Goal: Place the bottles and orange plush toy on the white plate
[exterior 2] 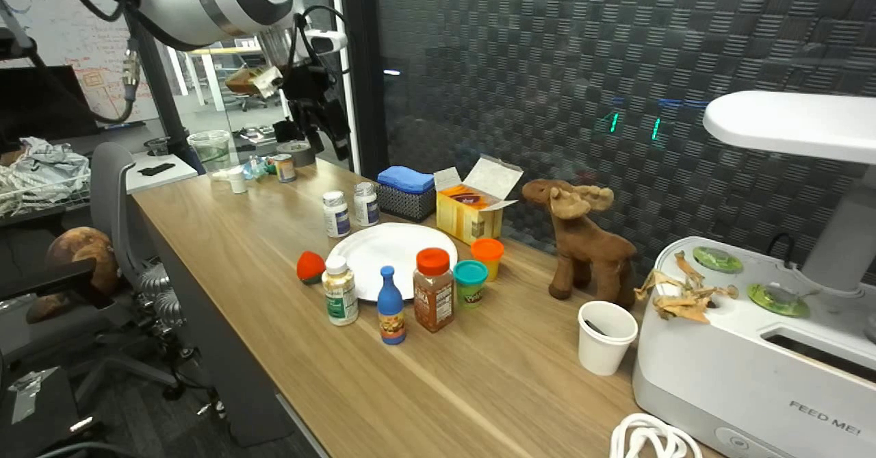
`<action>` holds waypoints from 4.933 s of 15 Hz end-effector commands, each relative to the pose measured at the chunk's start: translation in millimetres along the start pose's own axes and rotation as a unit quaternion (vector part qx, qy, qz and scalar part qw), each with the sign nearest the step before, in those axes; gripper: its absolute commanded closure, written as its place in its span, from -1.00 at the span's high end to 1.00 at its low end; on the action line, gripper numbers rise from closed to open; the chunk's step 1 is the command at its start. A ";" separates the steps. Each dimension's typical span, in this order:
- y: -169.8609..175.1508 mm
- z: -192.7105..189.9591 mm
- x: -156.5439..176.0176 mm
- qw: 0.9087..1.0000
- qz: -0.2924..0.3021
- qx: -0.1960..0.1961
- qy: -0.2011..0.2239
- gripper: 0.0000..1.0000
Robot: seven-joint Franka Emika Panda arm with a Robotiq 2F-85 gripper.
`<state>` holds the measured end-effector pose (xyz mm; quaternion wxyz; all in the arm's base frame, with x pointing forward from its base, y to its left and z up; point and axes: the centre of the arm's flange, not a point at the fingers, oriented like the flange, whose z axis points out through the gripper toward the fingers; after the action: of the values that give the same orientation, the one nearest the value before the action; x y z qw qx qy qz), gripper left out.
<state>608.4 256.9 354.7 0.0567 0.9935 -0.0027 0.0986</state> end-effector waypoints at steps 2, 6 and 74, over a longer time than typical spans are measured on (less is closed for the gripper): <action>-14.2 27.9 26.7 1.000 0.004 0.013 0.007 1.00; -10.3 47.5 32.5 1.000 0.007 0.004 0.001 1.00; 113.6 82.4 18.3 0.982 0.187 -0.003 -0.025 0.51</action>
<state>645.4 125.8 276.6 0.0547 0.9726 -0.2078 0.0889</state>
